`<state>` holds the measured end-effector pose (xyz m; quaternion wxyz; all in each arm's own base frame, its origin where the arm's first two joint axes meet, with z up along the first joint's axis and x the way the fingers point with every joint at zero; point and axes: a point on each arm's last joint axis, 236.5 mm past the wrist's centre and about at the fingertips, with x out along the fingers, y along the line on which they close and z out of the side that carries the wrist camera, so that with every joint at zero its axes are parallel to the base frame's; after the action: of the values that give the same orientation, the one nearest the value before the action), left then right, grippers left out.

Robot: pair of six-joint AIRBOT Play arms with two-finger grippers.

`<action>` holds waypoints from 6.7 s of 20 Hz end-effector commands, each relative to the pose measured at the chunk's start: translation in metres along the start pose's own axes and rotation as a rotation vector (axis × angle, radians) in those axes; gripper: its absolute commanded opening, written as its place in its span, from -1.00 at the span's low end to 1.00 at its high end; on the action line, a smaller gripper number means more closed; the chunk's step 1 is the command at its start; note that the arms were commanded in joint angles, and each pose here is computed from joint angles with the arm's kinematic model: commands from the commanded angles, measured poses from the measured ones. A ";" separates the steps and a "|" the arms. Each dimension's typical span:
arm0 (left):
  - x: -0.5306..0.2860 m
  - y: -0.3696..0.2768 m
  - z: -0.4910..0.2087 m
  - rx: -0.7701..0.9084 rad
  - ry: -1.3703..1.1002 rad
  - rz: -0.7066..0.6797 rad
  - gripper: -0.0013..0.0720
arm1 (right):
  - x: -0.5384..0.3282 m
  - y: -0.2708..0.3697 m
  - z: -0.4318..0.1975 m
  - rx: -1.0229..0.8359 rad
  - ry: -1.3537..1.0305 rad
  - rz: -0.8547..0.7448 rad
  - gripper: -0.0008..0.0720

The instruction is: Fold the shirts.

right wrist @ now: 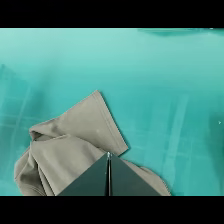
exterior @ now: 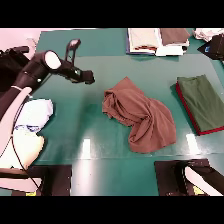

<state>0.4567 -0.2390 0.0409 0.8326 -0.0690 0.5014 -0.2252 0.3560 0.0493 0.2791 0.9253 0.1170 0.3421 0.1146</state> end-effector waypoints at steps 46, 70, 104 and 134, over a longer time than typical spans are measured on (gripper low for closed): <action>-0.185 0.072 0.099 0.167 -0.412 0.287 -0.90 | 0.222 -0.010 -0.172 0.026 0.567 0.124 -0.91; -0.451 -0.023 0.079 0.270 -0.854 0.323 -0.90 | -0.088 -0.016 0.056 -0.079 -0.121 -0.097 -0.92; -0.065 0.099 -0.282 -0.528 0.293 0.057 0.47 | 0.112 -0.021 -0.167 0.078 0.557 0.110 0.16; -0.077 0.057 -0.214 -0.346 0.156 -0.055 -0.90 | 0.095 -0.123 -0.389 0.720 0.908 -0.027 -0.05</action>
<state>0.2577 -0.1303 -0.0223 0.7595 -0.2079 0.5947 -0.1619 0.1801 0.0013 -0.0889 0.5880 0.3784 0.7149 0.0034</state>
